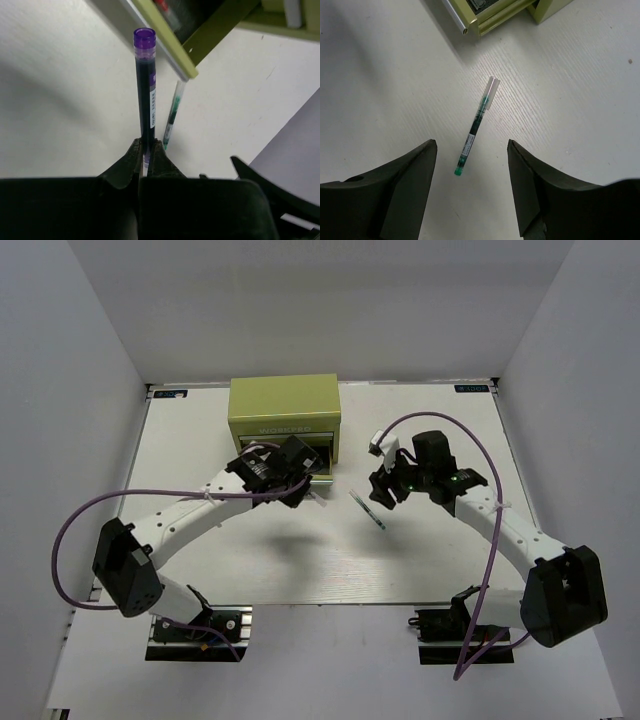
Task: Sort the stationery into containers
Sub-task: Place the pen in the drawer, then pick up the pen from the center of the board.
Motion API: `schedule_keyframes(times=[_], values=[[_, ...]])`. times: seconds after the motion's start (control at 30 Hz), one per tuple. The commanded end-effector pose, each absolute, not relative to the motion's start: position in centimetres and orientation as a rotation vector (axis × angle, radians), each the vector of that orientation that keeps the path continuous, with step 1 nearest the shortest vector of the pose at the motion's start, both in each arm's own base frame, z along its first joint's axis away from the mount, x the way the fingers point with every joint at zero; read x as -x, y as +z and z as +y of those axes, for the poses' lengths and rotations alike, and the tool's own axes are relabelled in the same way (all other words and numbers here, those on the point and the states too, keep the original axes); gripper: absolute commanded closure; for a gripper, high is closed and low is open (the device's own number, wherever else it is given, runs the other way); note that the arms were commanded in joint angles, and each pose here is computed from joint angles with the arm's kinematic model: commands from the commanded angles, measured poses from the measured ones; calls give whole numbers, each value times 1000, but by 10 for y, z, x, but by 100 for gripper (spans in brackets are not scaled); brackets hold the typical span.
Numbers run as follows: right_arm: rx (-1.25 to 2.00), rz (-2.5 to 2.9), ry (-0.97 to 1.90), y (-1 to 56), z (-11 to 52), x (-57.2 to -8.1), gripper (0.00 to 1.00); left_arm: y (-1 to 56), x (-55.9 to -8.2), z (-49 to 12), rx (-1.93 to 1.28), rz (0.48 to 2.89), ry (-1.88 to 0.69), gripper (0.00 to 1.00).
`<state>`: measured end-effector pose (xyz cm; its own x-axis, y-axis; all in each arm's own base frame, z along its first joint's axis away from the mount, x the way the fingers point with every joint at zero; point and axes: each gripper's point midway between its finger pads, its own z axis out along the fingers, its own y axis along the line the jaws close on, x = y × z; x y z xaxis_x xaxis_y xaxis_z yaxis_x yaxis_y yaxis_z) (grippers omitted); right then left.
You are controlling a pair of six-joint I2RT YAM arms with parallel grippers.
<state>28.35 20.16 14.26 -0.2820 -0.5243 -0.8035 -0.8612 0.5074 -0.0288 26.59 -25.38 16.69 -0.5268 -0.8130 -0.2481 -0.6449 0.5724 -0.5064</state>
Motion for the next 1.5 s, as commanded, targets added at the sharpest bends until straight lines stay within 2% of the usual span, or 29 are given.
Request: schedule_keyframes(times=[0.0, 0.47, 0.77, 0.83, 0.87, 0.9, 0.93, 0.97, 1.1, 1.27, 1.37, 1.47], values=[[1132, 1907, 503, 152, 199, -288, 35, 174, -294, -243, 1195, 2207, -441, 100], [1145, 1923, 486, 140, 191, -281, 35, 167, -367, -241, 1574, 1856, -576, 100], [1152, 1924, 476, 136, 190, -281, 35, 145, -396, -225, 1667, 1794, -506, 100], [1152, 1931, 483, 134, 191, -280, 35, 143, -402, -224, 1691, 1799, -511, 86], [1153, 1933, 487, 133, 191, -280, 35, 136, -402, -225, 1695, 1816, -499, 76], [1155, 1942, 490, 129, 191, -280, 34, 140, -406, -223, 1688, 1812, -502, 61], [1164, 1951, 495, 125, 192, -279, 32, 140, -405, -223, 1679, 1819, -498, 55], [1159, 1961, 499, 121, 191, -279, 31, 143, -406, -226, 1663, 1835, -508, 44], [1159, 2011, 514, 103, 194, -282, 28, 149, -403, -226, 1625, 1858, -524, 25], [1140, 2068, 533, 86, 203, -293, 20, 168, -387, -230, 1539, 1920, -591, 22], [1154, 2091, 502, 73, 208, -300, 20, 187, -366, -228, 1416, 1981, -627, 22], [1155, 2125, 458, 57, 210, -307, 23, 183, -339, -218, 1255, 2086, -587, 22]])
